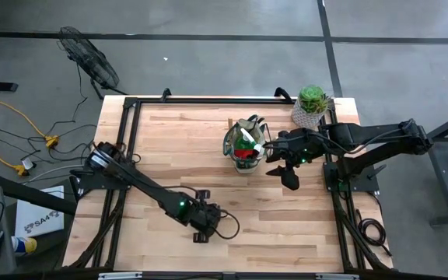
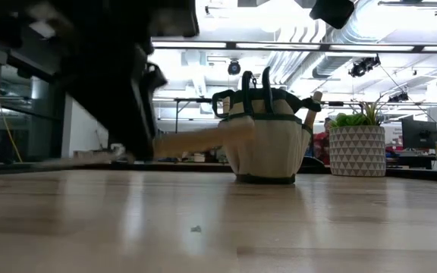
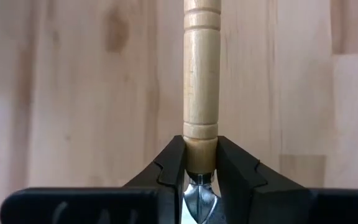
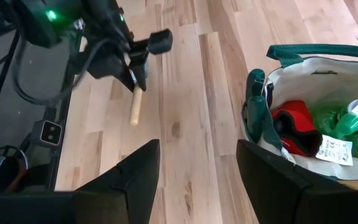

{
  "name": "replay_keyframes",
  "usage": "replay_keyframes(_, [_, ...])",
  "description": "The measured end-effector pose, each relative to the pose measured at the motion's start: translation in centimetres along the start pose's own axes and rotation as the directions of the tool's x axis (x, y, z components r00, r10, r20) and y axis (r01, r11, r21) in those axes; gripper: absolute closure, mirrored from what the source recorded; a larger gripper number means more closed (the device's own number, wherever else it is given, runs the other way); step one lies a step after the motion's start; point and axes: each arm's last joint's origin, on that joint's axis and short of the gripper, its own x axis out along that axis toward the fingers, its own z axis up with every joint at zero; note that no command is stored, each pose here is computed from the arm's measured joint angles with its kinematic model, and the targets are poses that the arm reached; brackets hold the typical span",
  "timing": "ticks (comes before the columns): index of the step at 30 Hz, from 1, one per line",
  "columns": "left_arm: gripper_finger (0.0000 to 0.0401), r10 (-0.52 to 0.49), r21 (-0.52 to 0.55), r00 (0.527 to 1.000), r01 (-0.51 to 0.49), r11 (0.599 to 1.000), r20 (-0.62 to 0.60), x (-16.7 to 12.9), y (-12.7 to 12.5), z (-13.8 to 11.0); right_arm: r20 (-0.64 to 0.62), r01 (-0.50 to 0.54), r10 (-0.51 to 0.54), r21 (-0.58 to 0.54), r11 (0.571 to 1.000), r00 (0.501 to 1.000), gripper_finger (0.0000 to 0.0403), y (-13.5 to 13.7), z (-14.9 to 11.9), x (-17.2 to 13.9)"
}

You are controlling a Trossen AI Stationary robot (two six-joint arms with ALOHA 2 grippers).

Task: Pick & Place Garden tools in Gardening bag
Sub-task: Put the brown trowel into the gardening bag

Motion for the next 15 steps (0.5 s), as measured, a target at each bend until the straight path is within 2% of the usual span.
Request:
replay_keyframes(6, [0.0342,0.056,-0.027,0.993,-0.054,0.998,0.106,-3.1,1.7,1.4,0.019,-0.005,0.006,-0.013,1.0,1.0,0.0198,0.1,0.2,0.0])
replay_keyframes(15, [0.0342,0.11,-0.054,0.946,-0.099,0.994,0.306,-8.1,5.6,4.1,0.22,-0.056,0.066,-0.053,0.997,0.973,0.0198,0.6,2.1,-0.2])
